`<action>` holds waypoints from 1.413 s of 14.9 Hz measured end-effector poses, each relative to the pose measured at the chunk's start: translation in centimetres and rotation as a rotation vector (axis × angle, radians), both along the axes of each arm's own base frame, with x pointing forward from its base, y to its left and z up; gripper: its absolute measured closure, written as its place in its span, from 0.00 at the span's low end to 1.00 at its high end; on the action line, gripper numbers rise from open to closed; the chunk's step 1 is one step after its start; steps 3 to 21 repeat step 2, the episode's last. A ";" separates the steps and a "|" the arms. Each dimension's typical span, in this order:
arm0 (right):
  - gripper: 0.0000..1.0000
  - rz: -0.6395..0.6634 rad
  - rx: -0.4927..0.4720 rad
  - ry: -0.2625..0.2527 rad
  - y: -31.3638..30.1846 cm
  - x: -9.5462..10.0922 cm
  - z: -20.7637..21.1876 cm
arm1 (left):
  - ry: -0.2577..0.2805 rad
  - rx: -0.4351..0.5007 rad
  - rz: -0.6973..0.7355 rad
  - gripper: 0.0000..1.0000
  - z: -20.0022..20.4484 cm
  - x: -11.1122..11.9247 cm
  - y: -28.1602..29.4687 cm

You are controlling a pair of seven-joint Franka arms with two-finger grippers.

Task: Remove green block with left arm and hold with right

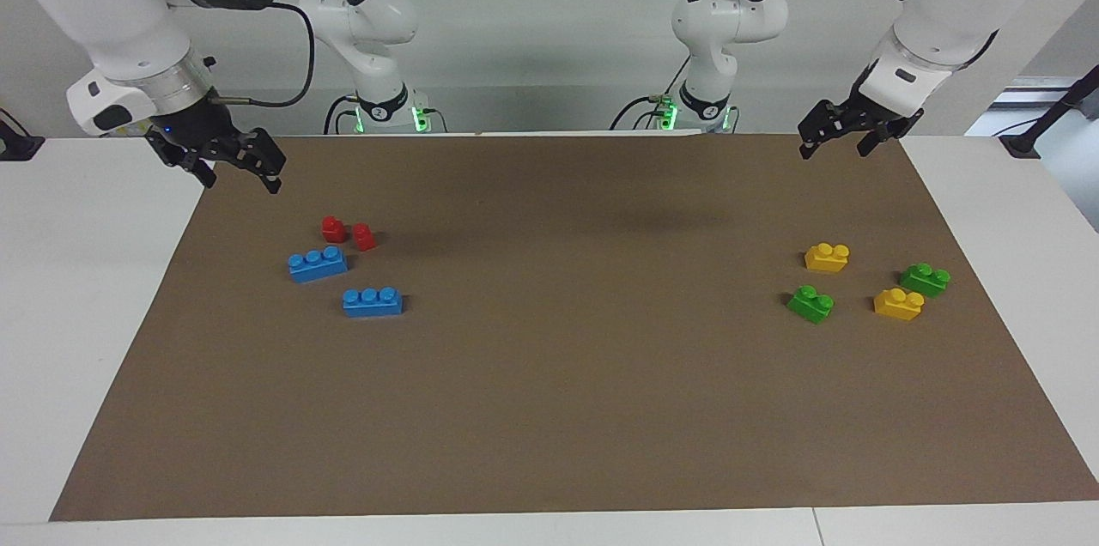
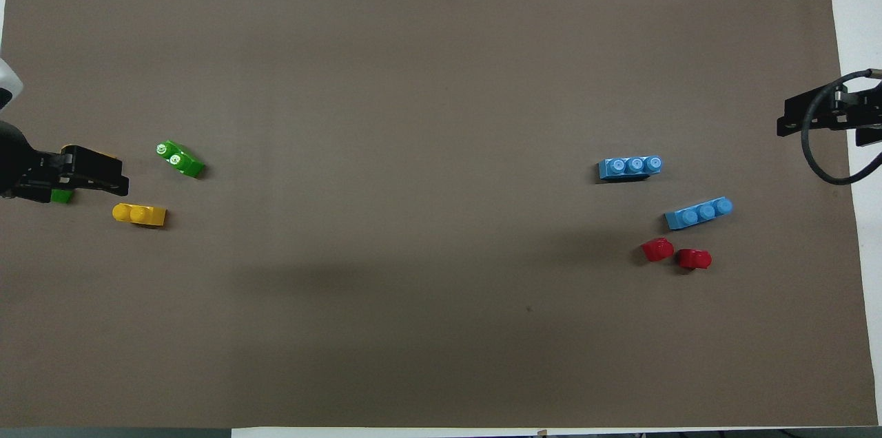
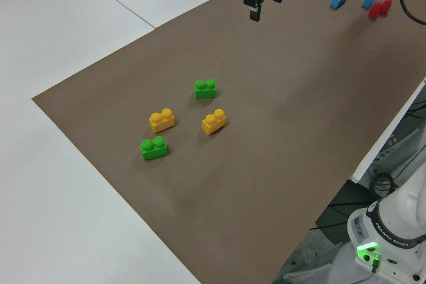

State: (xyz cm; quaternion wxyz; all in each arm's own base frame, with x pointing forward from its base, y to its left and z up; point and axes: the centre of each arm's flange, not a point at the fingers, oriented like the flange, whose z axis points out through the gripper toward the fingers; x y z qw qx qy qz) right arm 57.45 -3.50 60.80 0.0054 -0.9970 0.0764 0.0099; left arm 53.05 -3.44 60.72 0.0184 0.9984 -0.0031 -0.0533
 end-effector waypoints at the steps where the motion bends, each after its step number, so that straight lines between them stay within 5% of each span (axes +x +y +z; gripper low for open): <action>1: 0.00 0.007 0.000 0.000 0.0 0.0 0.0 | 0.000 0.000 -0.001 0.00 0.0 0.0 0.0; 21: 0.00 0.021 0.000 0.000 0.0 0.0 0.0 | 0.000 0.000 -0.001 0.00 0.0 0.0 0.0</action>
